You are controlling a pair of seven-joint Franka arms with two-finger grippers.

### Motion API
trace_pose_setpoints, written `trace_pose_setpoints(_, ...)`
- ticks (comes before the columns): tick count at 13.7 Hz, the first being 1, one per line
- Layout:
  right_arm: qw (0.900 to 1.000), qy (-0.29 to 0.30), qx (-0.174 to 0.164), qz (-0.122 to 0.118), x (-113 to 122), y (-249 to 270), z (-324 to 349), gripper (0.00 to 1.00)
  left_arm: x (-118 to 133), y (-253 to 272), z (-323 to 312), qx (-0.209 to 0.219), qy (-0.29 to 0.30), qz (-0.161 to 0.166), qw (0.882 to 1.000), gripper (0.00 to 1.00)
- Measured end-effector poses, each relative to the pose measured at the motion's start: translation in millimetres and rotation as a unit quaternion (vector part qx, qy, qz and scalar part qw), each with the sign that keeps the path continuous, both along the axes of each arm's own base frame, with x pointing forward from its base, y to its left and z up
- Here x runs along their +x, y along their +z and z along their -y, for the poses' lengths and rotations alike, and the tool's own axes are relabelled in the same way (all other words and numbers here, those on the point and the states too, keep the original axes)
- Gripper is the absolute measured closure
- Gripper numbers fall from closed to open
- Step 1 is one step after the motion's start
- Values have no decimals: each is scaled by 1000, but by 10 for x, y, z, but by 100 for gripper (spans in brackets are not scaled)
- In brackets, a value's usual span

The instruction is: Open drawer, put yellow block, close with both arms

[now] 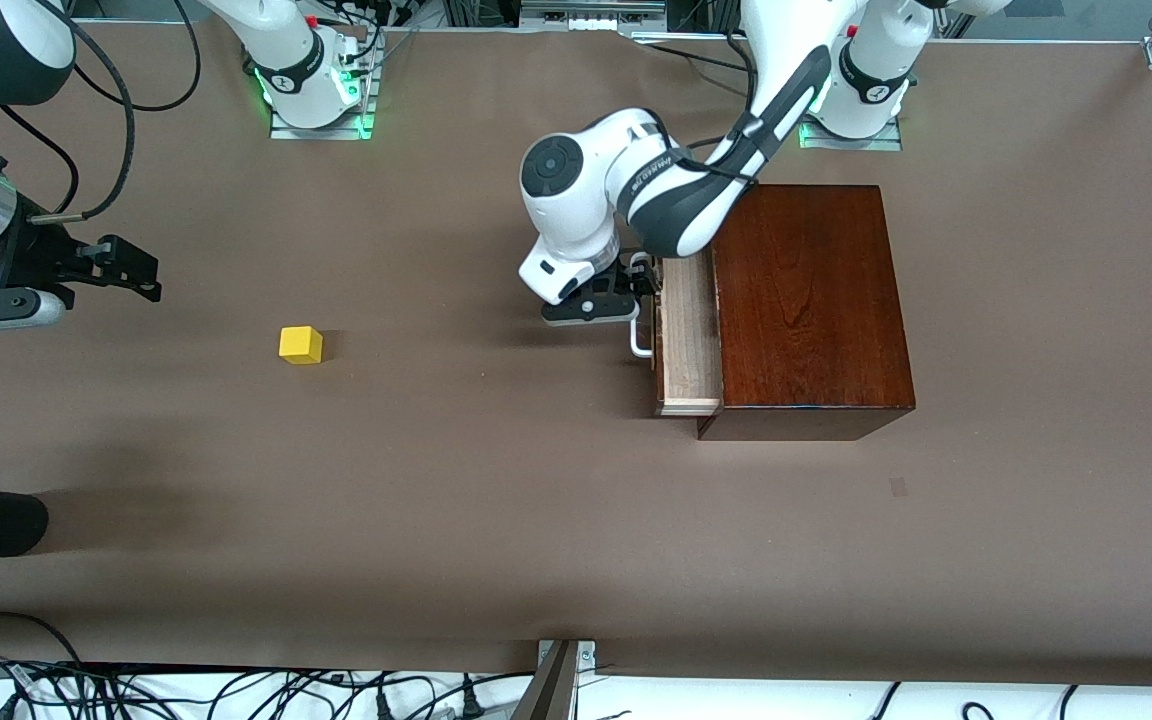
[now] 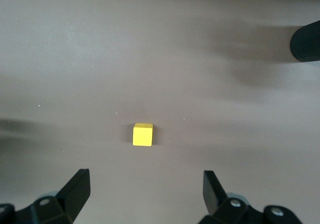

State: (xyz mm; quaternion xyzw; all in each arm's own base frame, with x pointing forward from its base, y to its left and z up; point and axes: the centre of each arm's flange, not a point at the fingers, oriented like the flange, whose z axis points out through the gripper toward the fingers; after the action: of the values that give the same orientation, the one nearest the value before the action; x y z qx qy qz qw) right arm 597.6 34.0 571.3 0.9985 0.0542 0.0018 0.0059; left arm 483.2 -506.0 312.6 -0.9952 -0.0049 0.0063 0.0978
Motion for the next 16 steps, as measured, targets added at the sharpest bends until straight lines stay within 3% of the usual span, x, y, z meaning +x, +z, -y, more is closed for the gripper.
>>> trace_pose_setpoints(4,1000,0,0,0,3,-1,-4,0,86,170,-24,3,-9,0,1000,0)
trace_pose_setpoints(6,1000,2,-1,-7,39,-94,-33,0,269,566,-185,9,-9,-3,1000,0)
trace_pose_setpoints(10,999,5,-9,-46,265,-714,-100,0,885,1718,-1236,-32,-6,-29,999,0)
trace_pose_setpoints(13,996,13,-17,-88,405,-1332,-221,0,1071,2316,-2066,-37,23,-23,999,0)
trace_pose_setpoints(16,997,7,-14,-77,440,-1947,-307,0,1133,2748,-2895,-37,24,-33,998,0)
